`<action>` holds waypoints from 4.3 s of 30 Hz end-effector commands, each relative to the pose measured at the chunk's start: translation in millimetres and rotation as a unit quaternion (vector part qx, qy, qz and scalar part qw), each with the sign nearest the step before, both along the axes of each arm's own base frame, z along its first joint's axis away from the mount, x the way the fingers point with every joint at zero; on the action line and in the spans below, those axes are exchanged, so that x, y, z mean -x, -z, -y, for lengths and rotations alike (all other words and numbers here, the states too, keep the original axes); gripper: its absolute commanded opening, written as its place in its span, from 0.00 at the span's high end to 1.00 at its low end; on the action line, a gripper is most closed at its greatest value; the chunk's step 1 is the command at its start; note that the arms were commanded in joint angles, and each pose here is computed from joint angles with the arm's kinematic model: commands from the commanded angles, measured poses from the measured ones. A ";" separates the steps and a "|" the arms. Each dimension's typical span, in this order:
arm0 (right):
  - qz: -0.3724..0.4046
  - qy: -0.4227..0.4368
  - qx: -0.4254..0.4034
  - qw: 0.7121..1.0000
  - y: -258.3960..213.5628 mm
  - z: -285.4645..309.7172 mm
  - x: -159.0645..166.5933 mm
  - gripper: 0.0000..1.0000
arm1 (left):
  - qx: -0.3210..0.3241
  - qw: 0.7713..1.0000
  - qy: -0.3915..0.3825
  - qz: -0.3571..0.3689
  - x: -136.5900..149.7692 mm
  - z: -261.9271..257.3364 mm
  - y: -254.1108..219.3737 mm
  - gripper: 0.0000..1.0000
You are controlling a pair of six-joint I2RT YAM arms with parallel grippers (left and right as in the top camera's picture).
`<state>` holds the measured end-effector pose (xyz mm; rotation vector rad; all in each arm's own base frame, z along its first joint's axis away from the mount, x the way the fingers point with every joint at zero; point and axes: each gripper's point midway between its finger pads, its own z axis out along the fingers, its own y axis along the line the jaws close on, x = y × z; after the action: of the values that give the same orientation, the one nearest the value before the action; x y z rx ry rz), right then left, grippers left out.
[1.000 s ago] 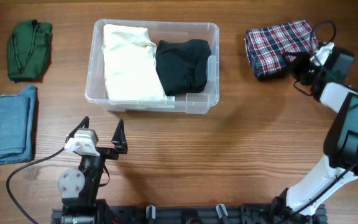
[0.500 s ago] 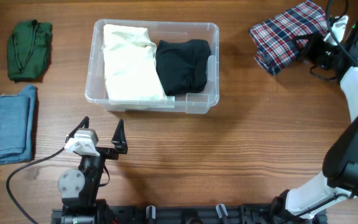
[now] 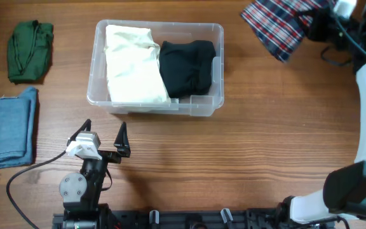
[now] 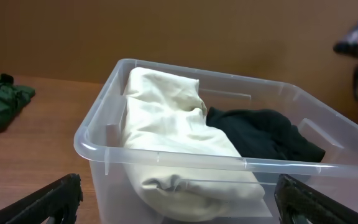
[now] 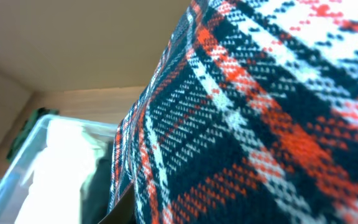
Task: Pack container
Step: 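Carry the plaid cloth left and lower it into the bin's right side, then release the plaid cloth and press it flat over the black garment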
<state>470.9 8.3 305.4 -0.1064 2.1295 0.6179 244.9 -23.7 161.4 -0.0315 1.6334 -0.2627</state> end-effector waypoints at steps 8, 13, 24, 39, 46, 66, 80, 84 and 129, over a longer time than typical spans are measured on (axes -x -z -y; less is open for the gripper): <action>0.077 -0.148 -0.006 0.986 -56.5 -127.4 20.6 0.94 | 0.004 1.000 -0.004 -0.002 0.2 -1.8 1.1 0.00; 0.114 -0.207 -0.013 0.972 -88.9 -182.9 41.0 0.95 | 0.004 1.000 -0.004 -0.002 0.2 -1.7 1.1 0.00; 0.123 -0.280 -0.016 0.952 -91.5 -272.1 78.1 0.95 | 0.004 1.000 -0.004 -0.002 0.2 -1.7 1.1 0.00; 0.046 -0.364 -0.020 0.930 -6.7 -355.6 82.6 0.96 | 0.004 1.000 -0.004 -0.002 0.2 -1.7 1.1 0.00; 0.034 -0.370 -0.009 0.928 7.3 -357.6 83.0 0.96 | 0.004 1.000 -0.004 -0.002 0.2 -1.8 1.1 0.00; 0.023 -0.388 0.016 0.921 51.7 -358.7 65.0 0.96 | 0.004 1.000 -0.004 -0.002 0.2 -1.8 1.1 0.00; -0.097 -0.301 0.080 0.945 111.1 -252.2 32.5 0.89 | 0.004 1.000 -0.004 -0.002 0.2 -1.8 1.2 0.00; -0.126 -0.284 0.109 0.944 130.3 -240.4 32.1 0.89 | 0.004 1.000 -0.004 -0.002 0.2 -1.8 1.1 0.00; -0.102 -0.152 0.243 0.953 126.6 -212.7 -11.1 0.91 | 0.004 1.000 -0.004 -0.002 0.2 -1.8 1.2 0.00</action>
<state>479.3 211.1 201.1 -0.6725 2.4099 0.2236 244.9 -23.7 161.4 -0.0315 1.6334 -0.2627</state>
